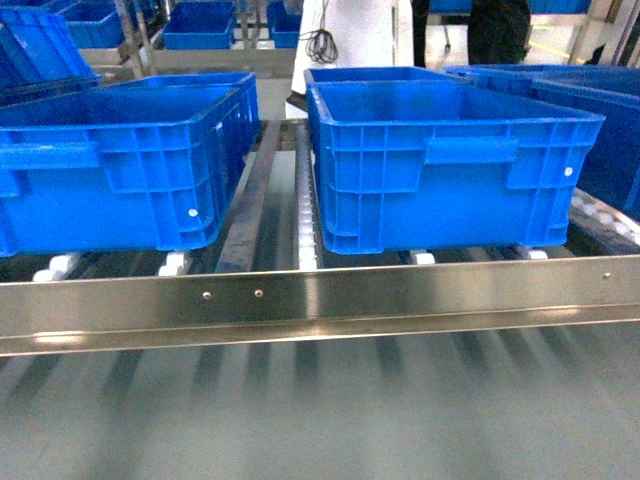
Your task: Sort blue parts and orange caps into right shelf containers
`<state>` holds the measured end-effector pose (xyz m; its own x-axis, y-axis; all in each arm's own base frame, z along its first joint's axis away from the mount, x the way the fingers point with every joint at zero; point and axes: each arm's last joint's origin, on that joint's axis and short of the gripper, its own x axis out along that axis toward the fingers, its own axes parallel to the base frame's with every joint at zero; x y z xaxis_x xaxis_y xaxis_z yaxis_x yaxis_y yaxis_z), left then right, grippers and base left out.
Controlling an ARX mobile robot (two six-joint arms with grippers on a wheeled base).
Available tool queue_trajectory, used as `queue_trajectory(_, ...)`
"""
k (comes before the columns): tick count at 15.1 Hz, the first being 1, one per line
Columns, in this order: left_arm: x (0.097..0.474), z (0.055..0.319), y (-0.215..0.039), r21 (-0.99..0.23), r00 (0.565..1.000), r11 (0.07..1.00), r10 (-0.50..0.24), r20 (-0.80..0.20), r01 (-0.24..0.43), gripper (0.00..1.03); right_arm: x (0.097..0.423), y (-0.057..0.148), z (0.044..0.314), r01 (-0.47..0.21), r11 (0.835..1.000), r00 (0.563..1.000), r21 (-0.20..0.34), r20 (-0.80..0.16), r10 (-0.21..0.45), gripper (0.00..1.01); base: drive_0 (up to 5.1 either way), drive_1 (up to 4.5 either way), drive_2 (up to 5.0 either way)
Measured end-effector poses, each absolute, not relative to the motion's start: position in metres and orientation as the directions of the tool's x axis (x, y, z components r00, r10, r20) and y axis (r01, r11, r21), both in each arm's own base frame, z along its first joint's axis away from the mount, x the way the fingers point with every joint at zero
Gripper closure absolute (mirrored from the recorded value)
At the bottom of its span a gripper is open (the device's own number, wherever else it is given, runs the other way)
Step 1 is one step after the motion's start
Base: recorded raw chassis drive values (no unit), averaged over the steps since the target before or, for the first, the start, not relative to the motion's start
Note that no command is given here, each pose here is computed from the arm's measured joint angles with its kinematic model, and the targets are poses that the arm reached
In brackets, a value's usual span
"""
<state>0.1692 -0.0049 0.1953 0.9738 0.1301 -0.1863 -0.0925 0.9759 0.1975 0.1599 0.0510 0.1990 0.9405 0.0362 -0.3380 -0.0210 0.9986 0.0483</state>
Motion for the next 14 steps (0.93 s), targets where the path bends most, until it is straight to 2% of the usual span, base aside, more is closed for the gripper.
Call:
queue_trajectory(1,0.1692,0.1958,-0.0049,0.197,0.975,0.976,0.131,-0.182,-0.094,0.58,0.1599,0.051,0.199,-0.022,0.999,0.94,0.049,-0.338,0.038,0.59,0.0,4.17,-4.1)
queue_trajectory(14,0.1695,0.1954,-0.0049,0.197,0.974,0.976,0.13,-0.184,-0.093,0.58,0.1602,0.0511,0.199,-0.022,0.999,0.941,0.049,-0.337,0.037,0.59,0.0,0.0,0.0)
